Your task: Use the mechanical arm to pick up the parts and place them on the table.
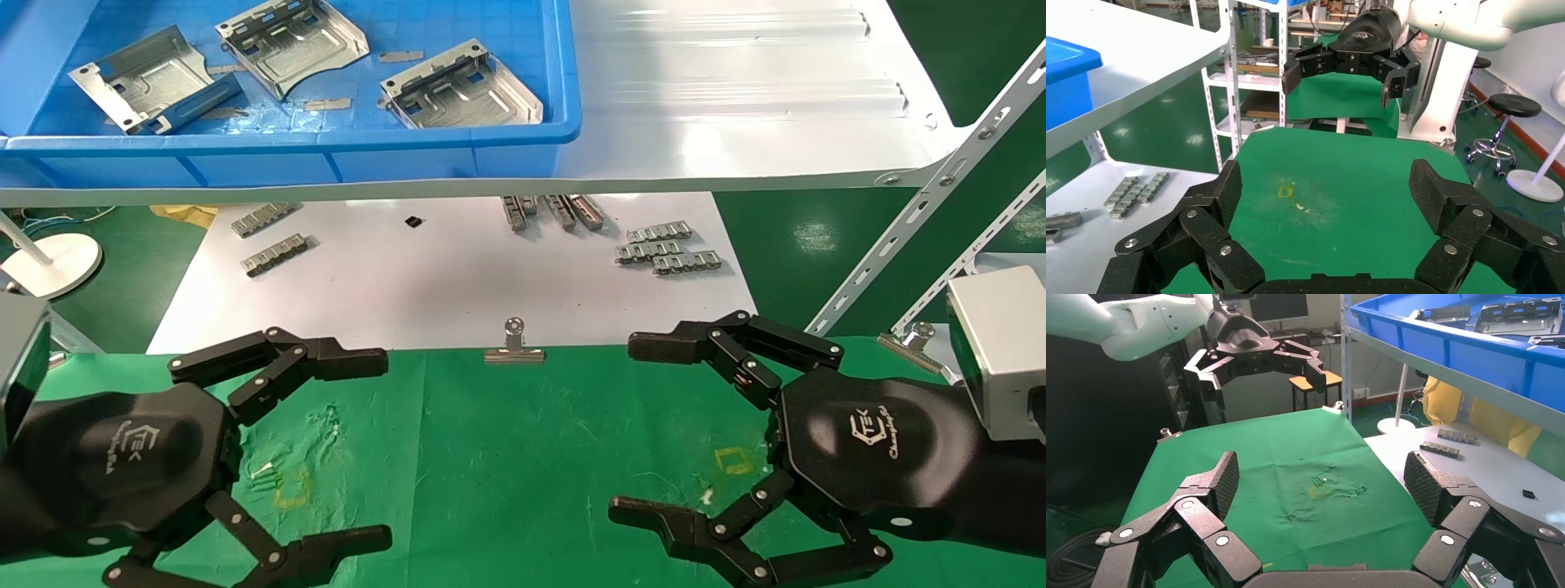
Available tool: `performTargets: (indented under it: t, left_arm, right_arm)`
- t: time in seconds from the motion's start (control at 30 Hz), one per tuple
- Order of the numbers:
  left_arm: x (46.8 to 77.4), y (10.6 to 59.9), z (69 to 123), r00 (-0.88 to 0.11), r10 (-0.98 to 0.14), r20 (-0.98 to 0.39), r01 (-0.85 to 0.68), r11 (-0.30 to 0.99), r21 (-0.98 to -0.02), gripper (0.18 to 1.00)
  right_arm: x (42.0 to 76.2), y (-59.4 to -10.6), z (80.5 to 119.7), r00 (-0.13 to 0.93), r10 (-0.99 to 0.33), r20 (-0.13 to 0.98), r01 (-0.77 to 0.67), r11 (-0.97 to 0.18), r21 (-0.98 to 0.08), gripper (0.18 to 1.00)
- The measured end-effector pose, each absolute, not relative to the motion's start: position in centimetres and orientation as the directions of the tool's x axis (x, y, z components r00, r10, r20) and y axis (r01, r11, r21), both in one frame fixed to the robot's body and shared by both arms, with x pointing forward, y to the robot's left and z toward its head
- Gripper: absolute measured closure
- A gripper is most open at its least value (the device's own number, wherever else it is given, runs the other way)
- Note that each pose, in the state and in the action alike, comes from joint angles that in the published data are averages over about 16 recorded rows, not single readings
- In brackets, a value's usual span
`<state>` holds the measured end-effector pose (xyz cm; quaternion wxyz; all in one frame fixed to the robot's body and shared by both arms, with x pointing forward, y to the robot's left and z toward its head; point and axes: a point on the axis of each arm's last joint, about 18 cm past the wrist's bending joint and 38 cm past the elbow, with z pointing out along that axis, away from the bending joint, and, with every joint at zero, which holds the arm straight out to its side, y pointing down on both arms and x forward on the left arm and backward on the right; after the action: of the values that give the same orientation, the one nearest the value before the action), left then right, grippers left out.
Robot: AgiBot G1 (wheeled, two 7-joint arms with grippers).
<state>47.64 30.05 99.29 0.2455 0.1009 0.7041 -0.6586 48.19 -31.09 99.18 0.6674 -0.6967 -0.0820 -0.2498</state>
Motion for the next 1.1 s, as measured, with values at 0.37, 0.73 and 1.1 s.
performTargets:
  t: [0.37,0.73,1.1]
  left_arm:
    - [47.64,30.05,99.29,-0.859,-0.181,-0.479,0.465,0.112,-0.878,0.183]
    - [47.64,30.05,99.29,-0.859,-0.181,-0.479,0.465,0.112,-0.878,0.183]
    - [47.64,30.05,99.29,-0.859,-0.181,-0.479,0.465,0.112,-0.878,0.183]
  right_arm:
    - [48.19,-31.09,99.18,0.862,-0.219,0.458,0.448,-0.096,-0.889,0.179]
    - [48.19,-31.09,99.18,0.862,-0.219,0.458,0.448,-0.096,-0.889,0.189]
    - [48.19,-31.09,99.18,0.862,-0.219,0.458,0.448,-0.096,-0.889,0.277]
